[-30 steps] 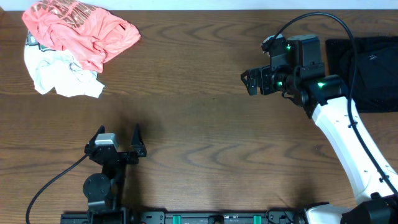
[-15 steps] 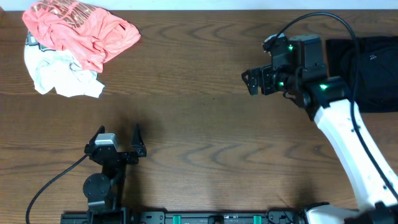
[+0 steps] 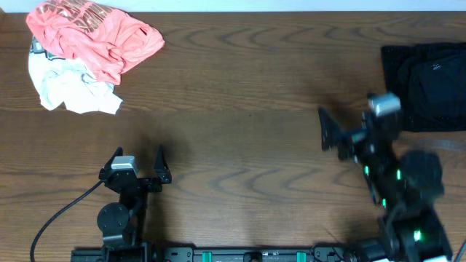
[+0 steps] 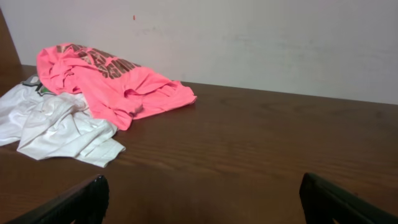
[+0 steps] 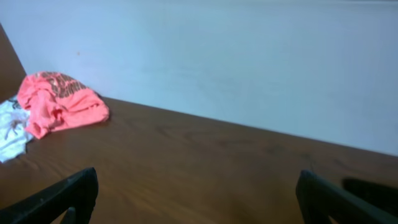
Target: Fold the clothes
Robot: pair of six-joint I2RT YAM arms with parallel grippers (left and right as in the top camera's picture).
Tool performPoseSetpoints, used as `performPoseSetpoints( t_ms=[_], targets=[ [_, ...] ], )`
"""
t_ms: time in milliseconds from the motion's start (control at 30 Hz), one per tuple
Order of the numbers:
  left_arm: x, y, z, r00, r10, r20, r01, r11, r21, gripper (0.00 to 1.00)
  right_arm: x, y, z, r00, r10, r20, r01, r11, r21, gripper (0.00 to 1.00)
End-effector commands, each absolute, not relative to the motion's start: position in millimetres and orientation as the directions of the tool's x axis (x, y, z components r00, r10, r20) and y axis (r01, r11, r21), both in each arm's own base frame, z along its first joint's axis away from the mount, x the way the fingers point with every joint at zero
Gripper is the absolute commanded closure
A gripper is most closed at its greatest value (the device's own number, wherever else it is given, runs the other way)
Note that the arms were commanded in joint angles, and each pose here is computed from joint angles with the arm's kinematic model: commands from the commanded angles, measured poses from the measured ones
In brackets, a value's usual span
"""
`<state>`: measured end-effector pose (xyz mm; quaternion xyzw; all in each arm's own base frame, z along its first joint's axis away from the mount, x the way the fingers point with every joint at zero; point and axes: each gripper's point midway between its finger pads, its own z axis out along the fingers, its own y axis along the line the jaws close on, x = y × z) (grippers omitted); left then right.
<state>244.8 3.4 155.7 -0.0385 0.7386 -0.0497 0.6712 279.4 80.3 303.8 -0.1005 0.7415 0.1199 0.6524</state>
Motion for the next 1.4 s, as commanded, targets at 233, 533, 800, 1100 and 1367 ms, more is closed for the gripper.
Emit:
performPoseSetpoints(
  t_ms=[233,533,800,1100,1367],
  targets=[
    [244,2,140,-0.143,-0.122,-0.982,0.014,0.992,-0.125,0.02,237,36,242,-0.033,0.097,-0.995,-0.164,0.981,0.101,0.01],
    [244,2,140,-0.143,-0.122,-0.982,0.014,0.992,-0.125,0.02,238,36,192,-0.025,0.098,-0.995,-0.165,0.981,0.101,0.01],
    [244,2,140,-0.143,-0.121,-0.982,0.014,0.992,-0.125,0.02,243,38,159,-0.097,0.178,-0.979,-0.159,0.969,0.191,0.01],
    [244,2,140,-0.143,-0.122,-0.982,0.014,0.992,-0.125,0.02,243,39,158,-0.080,0.063,-0.995,-0.174,0.982,0.077,0.01],
    [244,2,140,-0.143,-0.121,-0.982,0.014,0.992,-0.125,0.02,243,40,158,-0.053,-0.084,-0.995,-0.191,0.979,-0.072,0.01]
  ],
)
